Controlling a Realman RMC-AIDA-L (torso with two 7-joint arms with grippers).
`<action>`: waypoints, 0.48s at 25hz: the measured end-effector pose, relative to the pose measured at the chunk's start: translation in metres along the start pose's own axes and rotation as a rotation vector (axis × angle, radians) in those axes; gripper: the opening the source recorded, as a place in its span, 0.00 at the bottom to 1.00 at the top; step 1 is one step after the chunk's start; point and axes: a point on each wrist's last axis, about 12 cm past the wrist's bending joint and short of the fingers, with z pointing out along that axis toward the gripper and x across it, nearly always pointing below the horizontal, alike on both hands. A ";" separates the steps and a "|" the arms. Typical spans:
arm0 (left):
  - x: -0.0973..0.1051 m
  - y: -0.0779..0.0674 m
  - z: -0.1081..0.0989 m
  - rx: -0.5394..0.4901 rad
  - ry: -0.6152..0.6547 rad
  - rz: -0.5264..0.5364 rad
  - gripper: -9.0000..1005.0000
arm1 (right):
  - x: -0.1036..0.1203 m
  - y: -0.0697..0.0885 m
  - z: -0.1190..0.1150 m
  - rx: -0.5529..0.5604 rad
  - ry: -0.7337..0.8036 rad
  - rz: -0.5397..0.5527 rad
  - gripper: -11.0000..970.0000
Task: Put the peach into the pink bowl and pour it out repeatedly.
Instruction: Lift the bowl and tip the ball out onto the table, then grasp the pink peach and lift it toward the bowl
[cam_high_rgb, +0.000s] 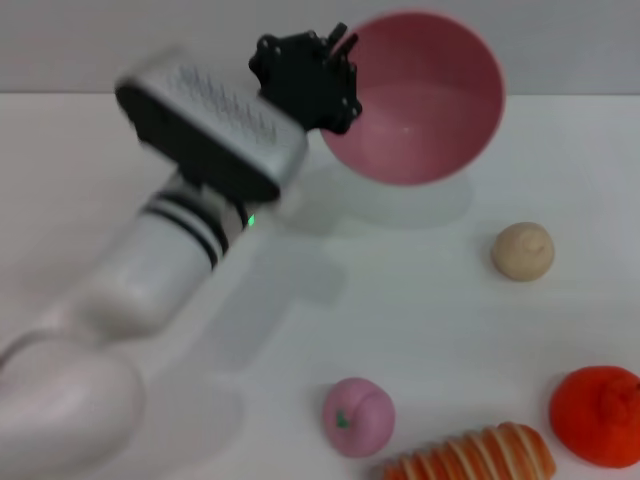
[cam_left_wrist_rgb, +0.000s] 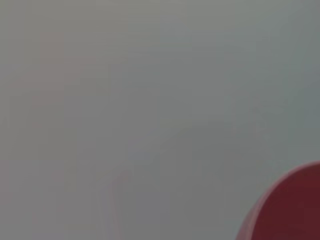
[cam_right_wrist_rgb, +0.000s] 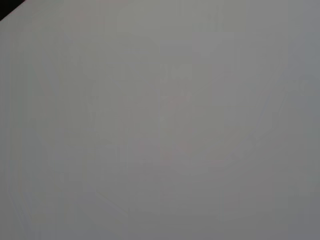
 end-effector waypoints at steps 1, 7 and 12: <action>-0.001 0.007 0.008 0.027 0.050 -0.046 0.05 | 0.001 0.001 0.000 -0.011 0.013 0.002 0.60; -0.007 0.056 0.048 0.157 0.315 -0.238 0.05 | -0.005 0.019 0.013 -0.215 0.133 0.012 0.60; -0.007 0.101 0.068 0.218 0.518 -0.415 0.05 | -0.024 0.049 0.034 -0.519 0.315 0.028 0.60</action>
